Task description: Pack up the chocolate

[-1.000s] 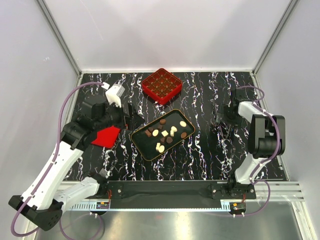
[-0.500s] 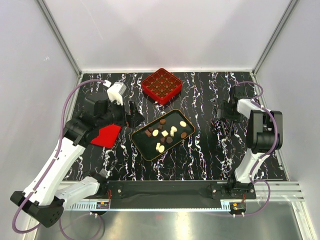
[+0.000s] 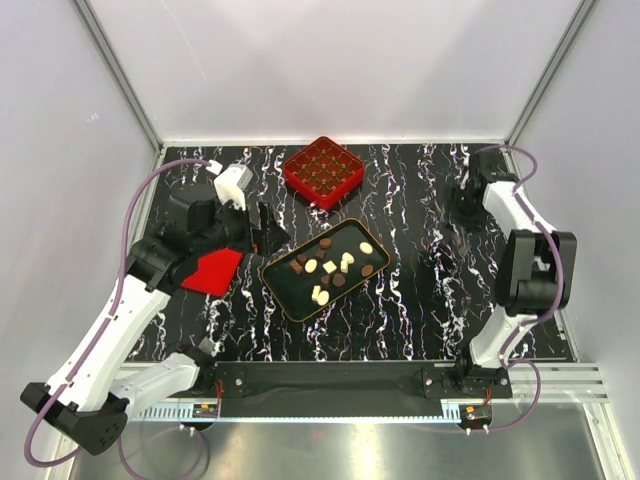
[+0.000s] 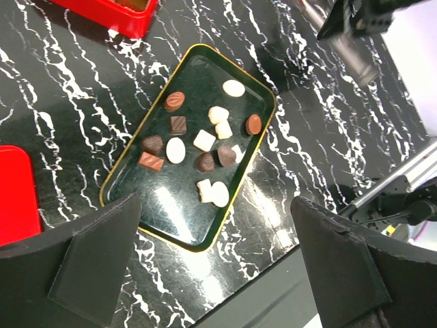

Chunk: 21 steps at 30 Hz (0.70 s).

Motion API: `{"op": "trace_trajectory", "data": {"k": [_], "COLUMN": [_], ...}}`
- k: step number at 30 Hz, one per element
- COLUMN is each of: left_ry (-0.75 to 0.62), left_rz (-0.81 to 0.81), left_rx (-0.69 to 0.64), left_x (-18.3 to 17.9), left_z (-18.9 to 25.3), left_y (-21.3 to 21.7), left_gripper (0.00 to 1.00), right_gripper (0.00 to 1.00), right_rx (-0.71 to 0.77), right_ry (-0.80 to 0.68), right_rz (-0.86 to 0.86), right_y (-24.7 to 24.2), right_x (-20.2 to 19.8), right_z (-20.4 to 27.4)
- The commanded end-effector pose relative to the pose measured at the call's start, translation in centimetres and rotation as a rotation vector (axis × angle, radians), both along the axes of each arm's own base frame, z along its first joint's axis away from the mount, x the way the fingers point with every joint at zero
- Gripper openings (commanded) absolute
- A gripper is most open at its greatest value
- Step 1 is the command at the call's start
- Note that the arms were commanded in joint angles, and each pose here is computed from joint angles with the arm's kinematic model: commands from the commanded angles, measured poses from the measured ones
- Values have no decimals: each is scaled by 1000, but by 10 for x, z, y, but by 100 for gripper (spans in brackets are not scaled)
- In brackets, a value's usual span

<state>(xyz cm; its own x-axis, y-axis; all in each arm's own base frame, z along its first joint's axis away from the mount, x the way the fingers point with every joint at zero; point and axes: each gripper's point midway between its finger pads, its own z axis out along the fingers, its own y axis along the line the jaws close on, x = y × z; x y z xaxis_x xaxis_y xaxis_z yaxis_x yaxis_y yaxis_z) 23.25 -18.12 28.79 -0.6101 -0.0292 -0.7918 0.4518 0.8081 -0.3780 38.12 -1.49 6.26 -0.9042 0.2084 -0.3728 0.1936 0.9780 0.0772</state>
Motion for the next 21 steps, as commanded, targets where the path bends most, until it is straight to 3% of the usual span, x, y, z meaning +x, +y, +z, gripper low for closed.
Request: {"op": "trace_trajectory", "data": {"k": [1,13,16,21], "left_ry": [-56,-67,-72,-102], "left_rz": [-22,-6,17,83], "left_rx": [-76,-100,-78,-10], "left_x": [0,-8,-8,-6], "left_z": [22,27,24,24], "left_y": [-8,-3,3,22], "left_gripper": [99,99,99,99], "right_gripper": [69,61,53,52], "right_rx": [67,205,283,354], "right_ry": [-108,-193,-224,-262], "right_rz": [-20,-35,17,217], "right_y": [11,37,63,141], "right_x": [1,-27,-36,-72], "right_z": [77,135,149,172]}}
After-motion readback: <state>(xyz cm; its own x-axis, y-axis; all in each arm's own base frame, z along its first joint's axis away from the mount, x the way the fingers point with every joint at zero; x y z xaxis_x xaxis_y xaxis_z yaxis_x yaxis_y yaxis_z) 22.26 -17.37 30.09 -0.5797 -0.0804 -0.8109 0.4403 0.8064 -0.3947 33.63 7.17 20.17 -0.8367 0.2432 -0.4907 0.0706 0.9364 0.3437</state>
